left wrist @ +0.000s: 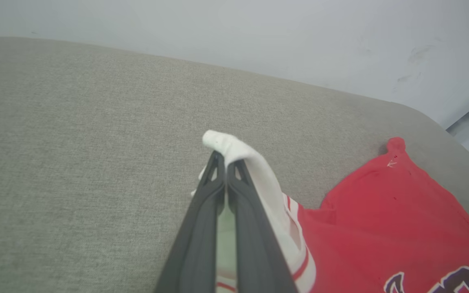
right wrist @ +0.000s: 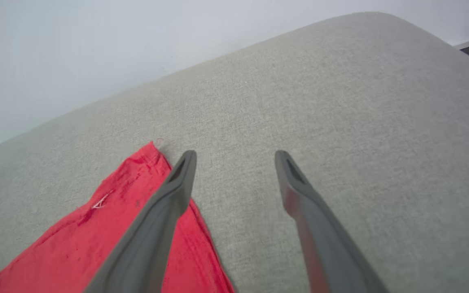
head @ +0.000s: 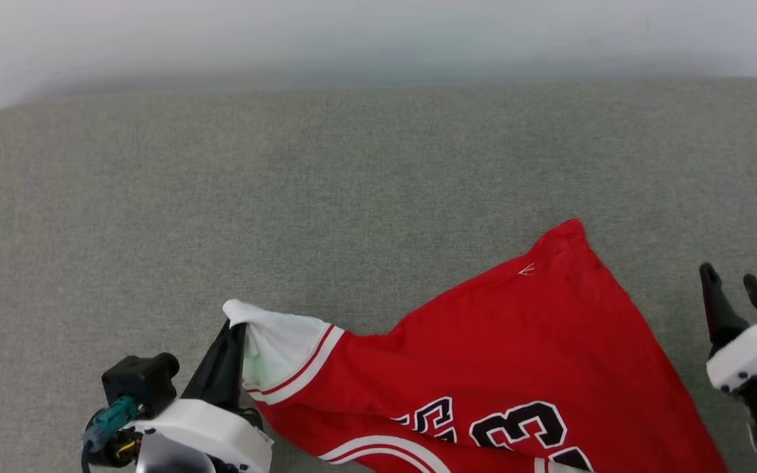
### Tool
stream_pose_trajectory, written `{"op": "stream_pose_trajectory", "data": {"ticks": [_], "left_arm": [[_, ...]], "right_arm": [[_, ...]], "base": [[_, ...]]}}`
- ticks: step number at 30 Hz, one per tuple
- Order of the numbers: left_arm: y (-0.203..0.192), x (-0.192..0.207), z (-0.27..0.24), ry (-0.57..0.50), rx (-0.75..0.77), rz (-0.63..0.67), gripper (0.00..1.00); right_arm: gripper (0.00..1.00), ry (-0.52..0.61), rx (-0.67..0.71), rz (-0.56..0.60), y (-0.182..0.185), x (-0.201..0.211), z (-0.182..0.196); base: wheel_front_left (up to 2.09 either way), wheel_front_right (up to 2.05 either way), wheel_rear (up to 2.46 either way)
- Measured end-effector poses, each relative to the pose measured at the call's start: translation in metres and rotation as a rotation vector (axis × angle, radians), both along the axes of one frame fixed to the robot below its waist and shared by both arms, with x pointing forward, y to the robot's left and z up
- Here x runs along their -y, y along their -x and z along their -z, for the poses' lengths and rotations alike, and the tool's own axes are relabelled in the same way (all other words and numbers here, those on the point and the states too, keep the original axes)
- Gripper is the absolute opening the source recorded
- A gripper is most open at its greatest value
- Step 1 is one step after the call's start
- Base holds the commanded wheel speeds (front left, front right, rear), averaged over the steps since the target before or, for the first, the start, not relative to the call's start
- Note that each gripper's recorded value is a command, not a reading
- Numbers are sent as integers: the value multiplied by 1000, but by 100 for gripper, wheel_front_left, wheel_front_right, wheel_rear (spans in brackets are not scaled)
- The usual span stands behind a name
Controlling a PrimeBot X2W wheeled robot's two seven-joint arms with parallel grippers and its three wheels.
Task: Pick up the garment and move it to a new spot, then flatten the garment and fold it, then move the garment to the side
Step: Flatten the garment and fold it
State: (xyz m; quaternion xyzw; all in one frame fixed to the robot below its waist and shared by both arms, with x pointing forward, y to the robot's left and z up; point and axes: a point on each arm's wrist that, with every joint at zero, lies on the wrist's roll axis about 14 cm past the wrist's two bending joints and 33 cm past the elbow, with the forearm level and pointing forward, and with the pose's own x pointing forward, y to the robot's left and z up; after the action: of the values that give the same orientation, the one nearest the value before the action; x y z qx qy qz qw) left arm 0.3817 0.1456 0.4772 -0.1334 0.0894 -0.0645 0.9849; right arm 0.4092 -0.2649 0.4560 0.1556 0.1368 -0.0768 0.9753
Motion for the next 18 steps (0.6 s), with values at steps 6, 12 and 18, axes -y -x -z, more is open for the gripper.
{"op": "stream_pose_trajectory", "data": {"ticks": [6, 12, 18], "left_arm": [[-16, 0, 8, 9, -1, 2, 0], [-27, -2, 18, 10, -10, -4, 0], [-35, -6, 31, 12, -33, -18, 0]], "right_arm": [[100, 23, -201, -174, -55, -23, 19], [100, 89, -457, -386, -78, -62, 46], [100, 131, -613, -517, -83, -90, 76]], "base": [[0, 0, 0], [0, 0, 0], [0, 0, 0]]}}
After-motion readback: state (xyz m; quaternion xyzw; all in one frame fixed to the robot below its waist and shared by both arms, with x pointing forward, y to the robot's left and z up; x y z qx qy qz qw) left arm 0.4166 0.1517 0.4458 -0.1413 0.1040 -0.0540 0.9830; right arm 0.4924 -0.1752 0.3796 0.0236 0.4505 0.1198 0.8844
